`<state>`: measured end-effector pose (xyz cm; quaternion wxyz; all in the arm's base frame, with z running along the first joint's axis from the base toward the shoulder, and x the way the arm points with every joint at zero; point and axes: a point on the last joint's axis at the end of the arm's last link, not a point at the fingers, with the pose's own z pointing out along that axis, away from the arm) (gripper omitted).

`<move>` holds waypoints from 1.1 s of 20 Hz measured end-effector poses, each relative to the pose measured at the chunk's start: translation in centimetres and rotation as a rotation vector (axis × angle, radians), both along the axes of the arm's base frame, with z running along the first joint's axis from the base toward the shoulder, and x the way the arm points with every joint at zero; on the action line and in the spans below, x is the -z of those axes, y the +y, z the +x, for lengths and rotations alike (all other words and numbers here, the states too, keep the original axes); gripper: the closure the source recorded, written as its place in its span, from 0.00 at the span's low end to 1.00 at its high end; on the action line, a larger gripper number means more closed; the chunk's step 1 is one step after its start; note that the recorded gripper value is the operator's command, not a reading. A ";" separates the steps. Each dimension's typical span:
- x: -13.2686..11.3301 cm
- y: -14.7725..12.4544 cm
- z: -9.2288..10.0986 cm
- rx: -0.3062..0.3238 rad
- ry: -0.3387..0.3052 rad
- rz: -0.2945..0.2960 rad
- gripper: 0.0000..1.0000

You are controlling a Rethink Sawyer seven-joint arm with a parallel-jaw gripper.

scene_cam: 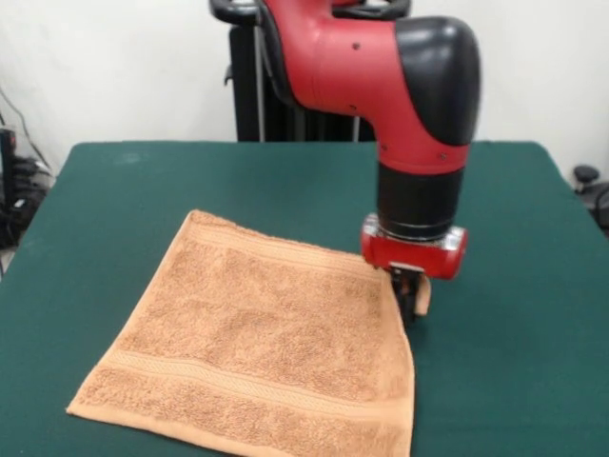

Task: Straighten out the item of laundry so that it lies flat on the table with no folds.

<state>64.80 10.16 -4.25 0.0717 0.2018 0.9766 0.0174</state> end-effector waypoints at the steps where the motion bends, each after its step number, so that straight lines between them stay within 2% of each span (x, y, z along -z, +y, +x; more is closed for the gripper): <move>1: -0.2 -1.0 -0.2 0.006 0.001 -0.005 1.00; 6: -0.9 -5.7 -1.7 0.038 -0.003 -0.032 1.00; 12: -0.3 -11.2 -5.2 0.067 -0.006 -0.078 1.00; 15: -0.2 -12.0 -5.8 0.061 -0.021 -0.093 1.00; 22: -0.1 -11.8 -6.1 0.045 -0.044 -0.107 1.00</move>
